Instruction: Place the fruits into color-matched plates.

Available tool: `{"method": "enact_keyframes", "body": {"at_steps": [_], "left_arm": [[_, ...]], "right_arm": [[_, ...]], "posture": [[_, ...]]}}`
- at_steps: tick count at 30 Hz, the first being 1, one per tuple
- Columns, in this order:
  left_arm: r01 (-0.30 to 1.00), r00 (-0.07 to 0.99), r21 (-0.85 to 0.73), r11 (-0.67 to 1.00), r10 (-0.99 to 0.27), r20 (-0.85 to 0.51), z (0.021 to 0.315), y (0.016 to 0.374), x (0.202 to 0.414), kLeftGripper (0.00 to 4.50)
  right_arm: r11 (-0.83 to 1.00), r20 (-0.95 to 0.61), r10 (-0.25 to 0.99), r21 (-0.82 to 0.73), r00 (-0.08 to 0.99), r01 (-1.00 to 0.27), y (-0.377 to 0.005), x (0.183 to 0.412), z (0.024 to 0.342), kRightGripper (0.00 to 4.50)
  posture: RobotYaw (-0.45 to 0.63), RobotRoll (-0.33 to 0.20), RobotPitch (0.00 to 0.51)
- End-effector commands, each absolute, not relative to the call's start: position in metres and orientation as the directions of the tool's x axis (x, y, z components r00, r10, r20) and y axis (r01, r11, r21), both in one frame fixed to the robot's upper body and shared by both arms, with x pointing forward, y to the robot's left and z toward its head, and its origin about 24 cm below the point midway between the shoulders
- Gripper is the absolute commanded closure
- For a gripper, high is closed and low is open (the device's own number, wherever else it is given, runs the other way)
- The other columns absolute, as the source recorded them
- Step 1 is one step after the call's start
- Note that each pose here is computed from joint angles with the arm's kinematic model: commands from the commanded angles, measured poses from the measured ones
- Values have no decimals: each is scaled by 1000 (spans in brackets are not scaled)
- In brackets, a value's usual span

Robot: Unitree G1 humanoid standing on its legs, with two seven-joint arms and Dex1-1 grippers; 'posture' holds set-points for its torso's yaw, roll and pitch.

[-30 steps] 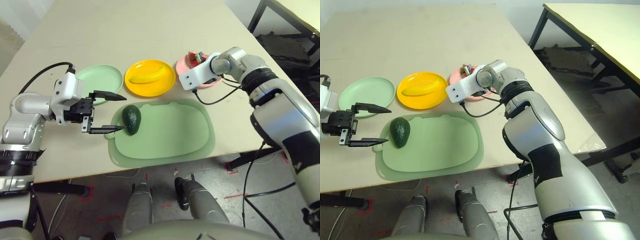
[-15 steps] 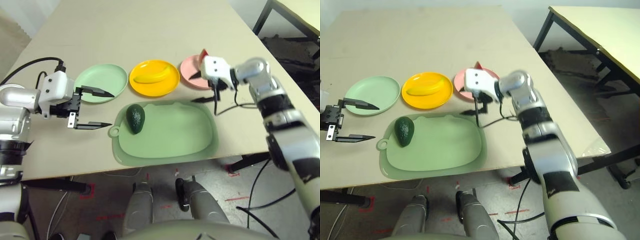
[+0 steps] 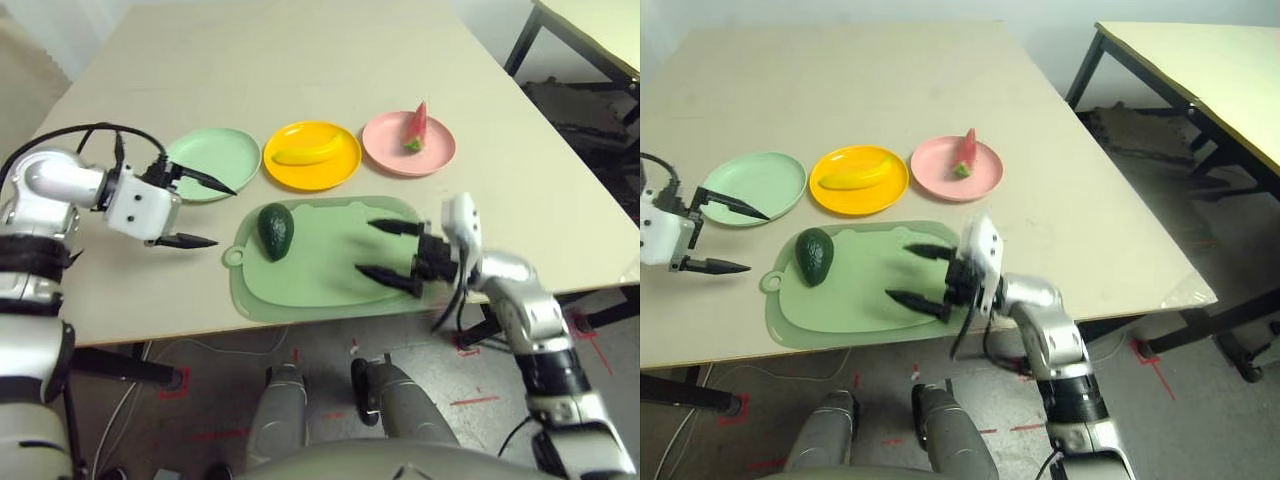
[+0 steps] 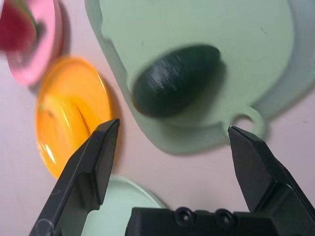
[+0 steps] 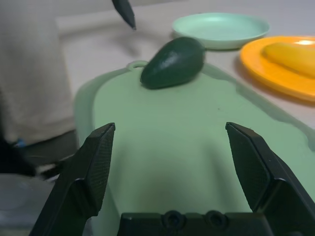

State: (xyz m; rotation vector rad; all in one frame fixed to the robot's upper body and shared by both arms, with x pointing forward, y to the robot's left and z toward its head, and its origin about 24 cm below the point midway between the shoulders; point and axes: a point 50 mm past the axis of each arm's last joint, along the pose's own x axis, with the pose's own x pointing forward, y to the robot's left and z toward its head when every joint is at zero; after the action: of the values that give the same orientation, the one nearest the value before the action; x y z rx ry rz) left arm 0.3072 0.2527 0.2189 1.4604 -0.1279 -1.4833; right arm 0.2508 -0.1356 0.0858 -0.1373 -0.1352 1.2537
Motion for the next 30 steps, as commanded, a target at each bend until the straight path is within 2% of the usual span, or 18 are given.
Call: {"method": "enact_keyframes", "body": {"at_steps": [1,6,12,17,30], "left_arm": [[546,212,632,-550,-639,-740,219,247,313,0],[557,191,603,-571,-619,-762,223,239,321,0],[541,138,539,-645,-564,-814,224,230,323,0],[503,78,489,-712,-527,-847,219,222,321,0],[436,33,447,-781,-483,-875,216,206,326,0]], "right_arm": [[290,20,955,-255,295,-922,-139,243,71,29],[298,37,954,-251,298,-921,-140,231,51,29],[374,62,927,-239,370,-896,-143,229,46,29],[422,147,905,-185,400,-887,-145,226,54,29],[447,142,893,-164,427,-879,-146,216,55,29]], "posture": [[-35,0,181],[-65,0,176],[-99,0,169],[-137,0,165],[-185,0,157]]}}
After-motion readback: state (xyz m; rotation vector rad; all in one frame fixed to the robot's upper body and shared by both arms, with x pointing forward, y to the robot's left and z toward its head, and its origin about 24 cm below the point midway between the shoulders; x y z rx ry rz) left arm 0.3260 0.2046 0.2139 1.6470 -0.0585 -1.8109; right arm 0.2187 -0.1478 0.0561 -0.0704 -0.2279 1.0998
